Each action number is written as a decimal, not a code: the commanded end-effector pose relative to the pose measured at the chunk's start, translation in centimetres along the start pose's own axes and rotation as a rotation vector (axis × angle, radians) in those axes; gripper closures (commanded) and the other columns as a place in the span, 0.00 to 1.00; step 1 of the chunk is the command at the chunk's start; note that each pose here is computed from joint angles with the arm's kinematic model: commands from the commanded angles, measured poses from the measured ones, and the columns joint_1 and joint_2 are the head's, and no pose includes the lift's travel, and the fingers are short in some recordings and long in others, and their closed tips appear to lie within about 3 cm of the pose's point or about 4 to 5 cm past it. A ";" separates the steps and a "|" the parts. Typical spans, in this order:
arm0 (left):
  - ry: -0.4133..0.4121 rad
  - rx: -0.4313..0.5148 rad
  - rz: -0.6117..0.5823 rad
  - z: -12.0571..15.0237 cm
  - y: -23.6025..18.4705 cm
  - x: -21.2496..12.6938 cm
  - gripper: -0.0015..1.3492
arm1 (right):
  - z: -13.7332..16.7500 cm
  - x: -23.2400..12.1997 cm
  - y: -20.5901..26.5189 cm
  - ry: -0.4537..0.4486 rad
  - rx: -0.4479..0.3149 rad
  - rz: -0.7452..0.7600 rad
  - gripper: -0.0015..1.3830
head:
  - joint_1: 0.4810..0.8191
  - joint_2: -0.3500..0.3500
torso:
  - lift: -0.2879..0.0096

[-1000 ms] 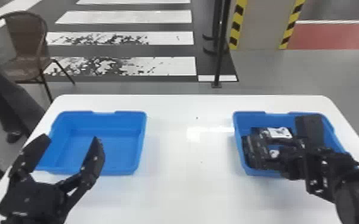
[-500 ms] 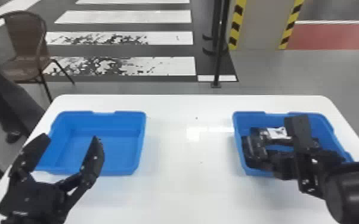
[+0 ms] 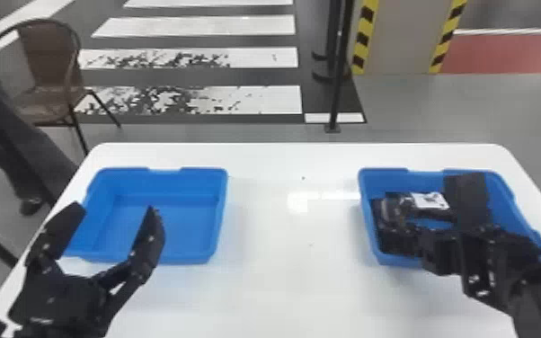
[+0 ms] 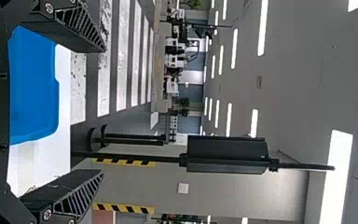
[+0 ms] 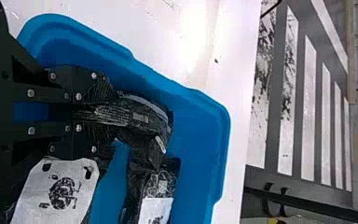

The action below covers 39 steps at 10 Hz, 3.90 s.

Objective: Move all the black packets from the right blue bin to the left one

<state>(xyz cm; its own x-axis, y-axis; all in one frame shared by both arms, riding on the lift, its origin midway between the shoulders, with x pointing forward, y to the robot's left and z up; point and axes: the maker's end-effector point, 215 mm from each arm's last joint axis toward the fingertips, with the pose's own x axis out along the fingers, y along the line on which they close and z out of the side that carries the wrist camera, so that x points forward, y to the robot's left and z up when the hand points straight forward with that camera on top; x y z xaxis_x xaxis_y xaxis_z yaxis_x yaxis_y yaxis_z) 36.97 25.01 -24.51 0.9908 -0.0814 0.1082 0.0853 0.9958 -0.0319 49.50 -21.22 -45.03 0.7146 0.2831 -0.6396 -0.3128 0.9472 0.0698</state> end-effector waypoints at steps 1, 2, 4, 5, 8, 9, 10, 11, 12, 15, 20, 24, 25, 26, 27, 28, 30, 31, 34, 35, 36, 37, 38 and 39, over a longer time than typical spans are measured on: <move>-0.001 -0.001 0.000 0.0 0.1 0.0 0.08 | 1.7 -1.2 -0.8 -0.076 -0.005 -0.020 0.76 | 0.63 0.57 | 0.50; 0.001 -0.004 0.001 -0.2 0.1 0.0 0.08 | 2.0 -2.0 -1.6 -0.107 0.004 -0.035 0.76 | 0.63 0.56 | 0.50; -0.007 -0.003 0.005 0.0 0.3 -0.1 0.08 | 2.6 -4.1 -2.2 -0.208 0.075 -0.009 0.76 | 0.63 0.53 | 0.50; -0.010 -0.004 0.007 0.0 0.4 -0.1 0.08 | 4.3 -4.5 -1.7 -0.297 0.110 0.086 0.76 | 0.63 0.53 | 0.50; -0.009 -0.004 0.002 -0.2 0.1 0.1 0.08 | 9.0 -3.3 4.4 -0.441 0.136 0.469 0.76 | 0.63 0.59 | 0.50; -0.007 -0.008 -0.005 -0.2 -0.1 0.3 0.08 | 9.2 -3.4 7.6 -0.447 0.162 0.604 0.76 | 0.63 0.63 | 0.50; 0.006 -0.028 -0.015 -0.6 -0.4 0.5 0.08 | 9.0 -4.0 12.3 -0.443 0.196 0.754 0.76 | 0.63 0.68 | 0.50; 0.014 -0.060 -0.027 -0.8 -0.6 0.8 0.08 | 8.6 -4.7 16.9 -0.423 0.200 0.870 0.76 | 0.63 0.74 | 0.50; 0.020 -0.079 -0.052 -0.8 -1.5 1.6 0.08 | 8.1 -5.7 21.1 -0.394 0.189 0.961 0.76 | 0.63 0.78 | 0.50; 0.263 -0.254 -0.226 -5.6 -5.8 2.8 0.08 | 7.9 -6.9 24.9 -0.371 0.154 1.040 0.76 | 0.63 0.91 | 0.50; 0.352 -0.463 -0.318 -6.6 -8.3 2.3 0.08 | 6.2 -8.4 30.1 -0.313 0.158 1.151 0.76 | 0.63 0.93 | 0.50; 0.364 -0.494 -0.337 -6.8 -9.2 2.0 0.11 | 5.9 -8.2 30.2 -0.304 0.171 1.152 0.76 | 0.63 0.95 | 0.50; 0.381 -0.508 -0.346 -7.1 -9.7 1.8 0.14 | 5.8 -8.2 30.3 -0.298 0.167 1.154 0.76 | 0.63 0.94 | 0.50; 0.385 -0.519 -0.356 -7.1 -10.2 1.7 0.15 | 5.5 -8.2 31.0 -0.284 0.169 1.168 0.76 | 0.63 0.94 | 0.50; 0.383 -0.527 -0.368 -6.9 -10.6 1.8 0.15 | 5.2 -8.3 31.8 -0.272 0.174 1.187 0.76 | 0.63 0.94 | 0.50; 0.377 -0.537 -0.377 -6.7 -11.0 1.8 0.15 | 4.8 -8.3 32.2 -0.263 0.181 1.197 0.76 | 0.63 0.94 | 0.50; 0.347 -0.516 -0.366 -6.1 -10.5 2.2 0.57 | 4.8 -8.3 32.3 -0.259 0.194 1.204 0.76 | 0.63 0.95 | 0.50; 0.342 -0.496 -0.358 -6.1 -10.4 2.4 0.93 | 4.7 -8.3 32.2 -0.258 0.201 1.203 0.76 | 0.63 0.95 | 0.50; 0.349 -0.460 -0.351 -6.4 -10.3 2.3 0.91 | 4.8 -8.2 32.1 -0.265 0.228 1.210 0.76 | 0.63 0.96 | 0.50; 0.355 -0.463 -0.354 -6.6 -10.4 2.3 0.91 | 5.4 -8.1 31.8 -0.282 0.228 1.202 0.76 | 0.63 0.96 | 0.50; 0.358 -0.464 -0.355 -6.6 -10.4 2.2 0.91 | 6.0 -7.9 31.5 -0.296 0.226 1.196 0.76 | 0.63 0.96 | 0.50; 0.351 -0.464 -0.356 -6.4 -10.5 2.3 0.91 | 6.8 -7.8 31.4 -0.317 0.226 1.193 0.76 | 0.63 0.95 | 0.50; 0.356 -0.475 -0.361 -6.5 -10.8 2.2 0.91 | 8.0 -7.9 31.0 -0.356 0.244 1.197 0.72 | 0.63 0.95 | 0.50; 0.341 -0.469 -0.354 -6.1 -10.3 2.3 0.91 | 8.2 -7.7 30.3 -0.372 0.283 1.196 0.49 | 0.63 0.94 | 0.50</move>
<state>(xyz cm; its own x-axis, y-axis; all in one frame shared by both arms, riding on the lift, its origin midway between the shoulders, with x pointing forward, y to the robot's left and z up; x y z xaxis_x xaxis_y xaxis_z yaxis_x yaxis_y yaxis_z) 38.96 14.02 -30.19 0.8618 -0.4898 -0.1319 0.3724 0.7874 -0.4913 39.27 6.90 -31.81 0.2142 0.9628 0.1645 -0.7736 0.0644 0.6304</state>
